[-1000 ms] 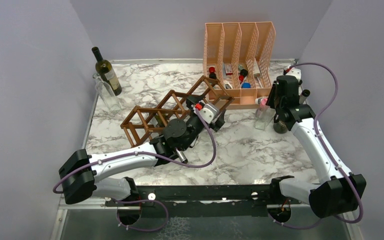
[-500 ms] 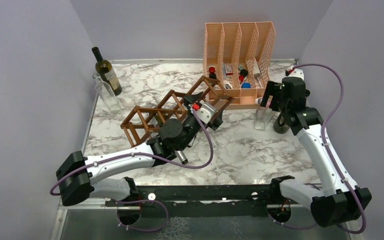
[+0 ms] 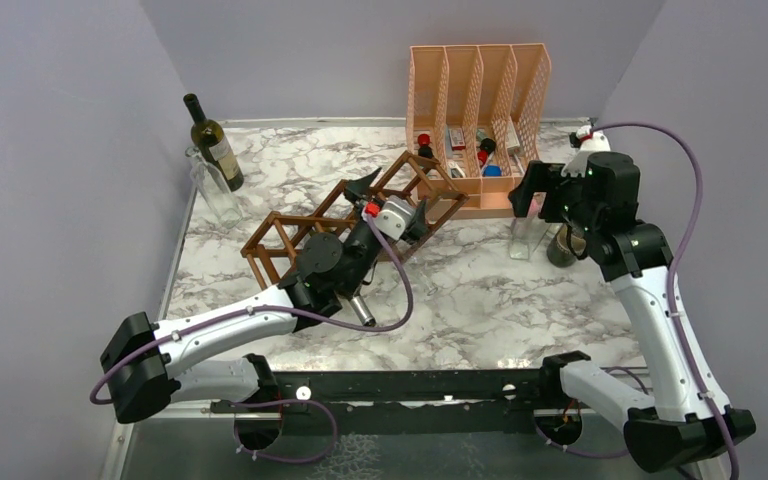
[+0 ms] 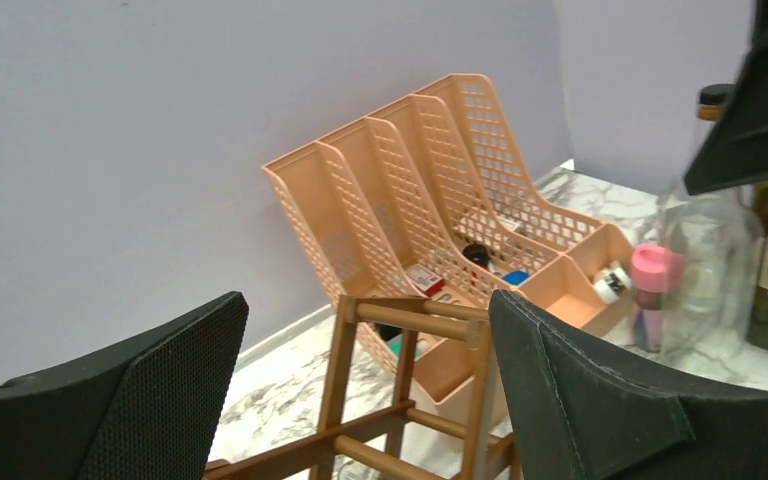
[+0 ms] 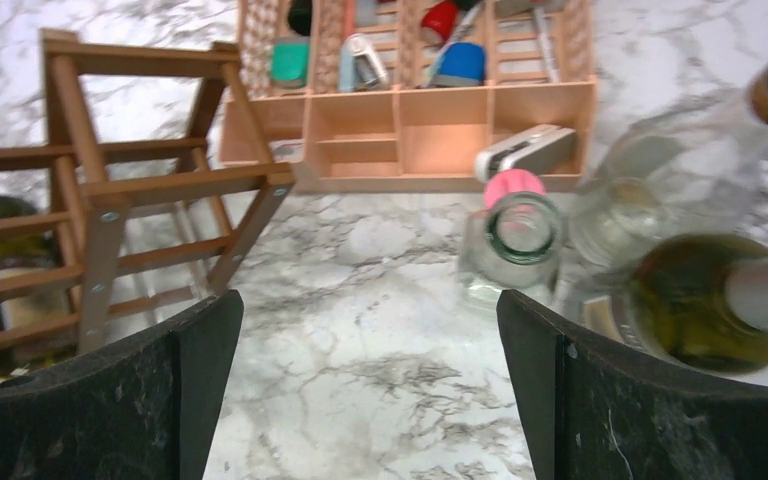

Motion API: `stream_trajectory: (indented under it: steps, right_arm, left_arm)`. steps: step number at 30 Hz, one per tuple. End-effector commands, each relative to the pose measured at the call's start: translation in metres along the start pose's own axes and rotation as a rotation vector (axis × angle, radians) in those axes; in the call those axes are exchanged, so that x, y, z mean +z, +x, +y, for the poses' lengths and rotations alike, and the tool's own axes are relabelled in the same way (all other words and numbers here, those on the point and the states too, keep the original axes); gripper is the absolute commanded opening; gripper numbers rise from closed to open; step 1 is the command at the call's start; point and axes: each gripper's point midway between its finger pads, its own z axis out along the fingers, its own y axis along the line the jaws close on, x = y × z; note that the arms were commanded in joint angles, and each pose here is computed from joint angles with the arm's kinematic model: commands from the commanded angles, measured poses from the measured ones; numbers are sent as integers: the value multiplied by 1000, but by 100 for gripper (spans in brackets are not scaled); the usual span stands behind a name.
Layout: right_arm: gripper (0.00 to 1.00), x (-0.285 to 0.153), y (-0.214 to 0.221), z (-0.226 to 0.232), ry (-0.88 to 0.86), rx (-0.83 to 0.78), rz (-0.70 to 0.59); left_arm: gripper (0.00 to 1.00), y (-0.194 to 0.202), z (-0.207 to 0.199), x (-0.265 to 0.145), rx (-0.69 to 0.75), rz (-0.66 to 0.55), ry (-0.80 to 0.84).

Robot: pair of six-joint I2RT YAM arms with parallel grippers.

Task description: Take the wine bottle off the wine rack

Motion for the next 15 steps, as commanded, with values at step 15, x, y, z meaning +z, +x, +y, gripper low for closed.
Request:
stream_trajectory:
  steps: [15]
  right_arm:
    - [100,-4,98,146,-537,191,374]
  left_arm:
    - [99,42,87,10,-156,76,-298]
